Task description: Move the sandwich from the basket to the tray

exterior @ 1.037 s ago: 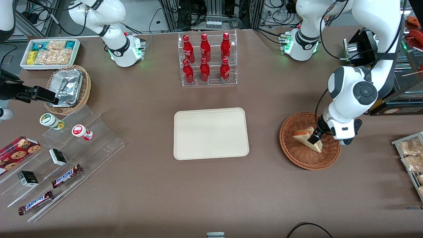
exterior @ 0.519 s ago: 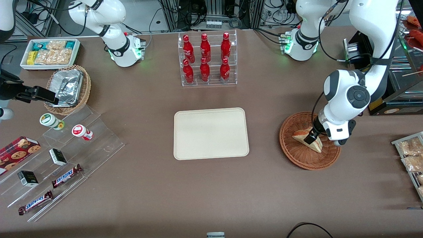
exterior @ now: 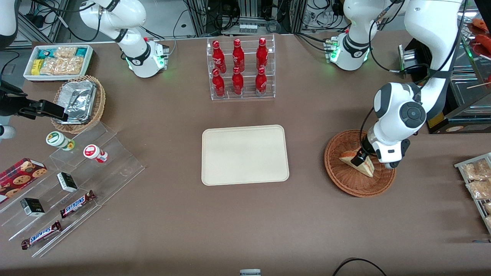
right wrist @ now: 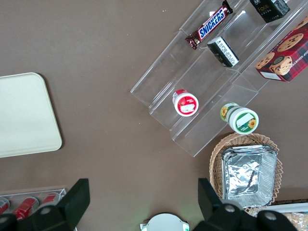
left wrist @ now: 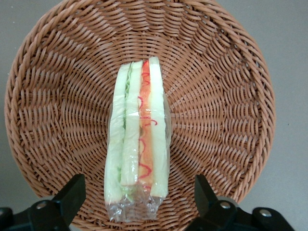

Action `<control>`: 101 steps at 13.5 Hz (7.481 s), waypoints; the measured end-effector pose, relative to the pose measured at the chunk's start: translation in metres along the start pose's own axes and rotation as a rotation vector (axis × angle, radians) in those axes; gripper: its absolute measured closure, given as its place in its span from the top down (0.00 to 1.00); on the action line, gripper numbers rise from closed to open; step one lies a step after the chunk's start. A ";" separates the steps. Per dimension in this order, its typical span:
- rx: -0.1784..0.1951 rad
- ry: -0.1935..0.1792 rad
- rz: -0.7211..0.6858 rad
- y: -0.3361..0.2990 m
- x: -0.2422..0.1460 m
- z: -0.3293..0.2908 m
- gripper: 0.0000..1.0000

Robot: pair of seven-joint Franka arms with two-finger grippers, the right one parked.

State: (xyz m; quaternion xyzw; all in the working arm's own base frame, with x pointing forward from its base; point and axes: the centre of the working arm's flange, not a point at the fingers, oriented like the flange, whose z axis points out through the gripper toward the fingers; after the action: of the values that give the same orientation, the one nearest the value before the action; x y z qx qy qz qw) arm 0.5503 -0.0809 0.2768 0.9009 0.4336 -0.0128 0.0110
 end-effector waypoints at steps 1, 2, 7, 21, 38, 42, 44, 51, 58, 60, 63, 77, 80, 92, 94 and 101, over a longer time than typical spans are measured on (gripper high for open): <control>-0.001 -0.001 0.000 0.000 0.000 0.003 1.00; -0.004 -0.002 -0.001 0.000 0.001 0.006 1.00; -0.003 -0.010 -0.007 0.000 0.002 0.020 0.96; 0.090 0.033 0.130 0.055 -0.028 -0.084 0.15; -0.016 -0.021 0.533 0.226 -0.263 -0.060 0.15; -0.046 -0.034 0.639 0.244 -0.304 -0.037 0.15; -0.074 -0.034 0.669 0.248 -0.319 -0.022 0.15; -0.034 -0.018 0.818 0.245 -0.358 0.020 0.15; -0.027 -0.033 0.850 0.243 -0.374 0.048 0.15; -0.025 -0.034 0.851 0.242 -0.374 0.049 0.22; -0.025 -0.034 0.851 0.242 -0.374 0.049 0.50; -0.080 0.052 0.675 0.248 -0.315 -0.098 1.00; -0.030 0.080 0.584 0.224 -0.262 -0.162 1.00; 0.031 0.035 0.664 0.085 -0.074 -0.289 1.00; 0.050 0.013 0.714 0.063 -0.050 -0.300 1.00; 0.085 -0.016 0.837 0.007 0.004 -0.325 1.00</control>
State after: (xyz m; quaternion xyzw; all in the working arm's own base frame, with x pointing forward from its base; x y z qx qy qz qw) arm 0.5630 -0.0717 0.6019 0.9989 0.0293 -0.0322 -0.0185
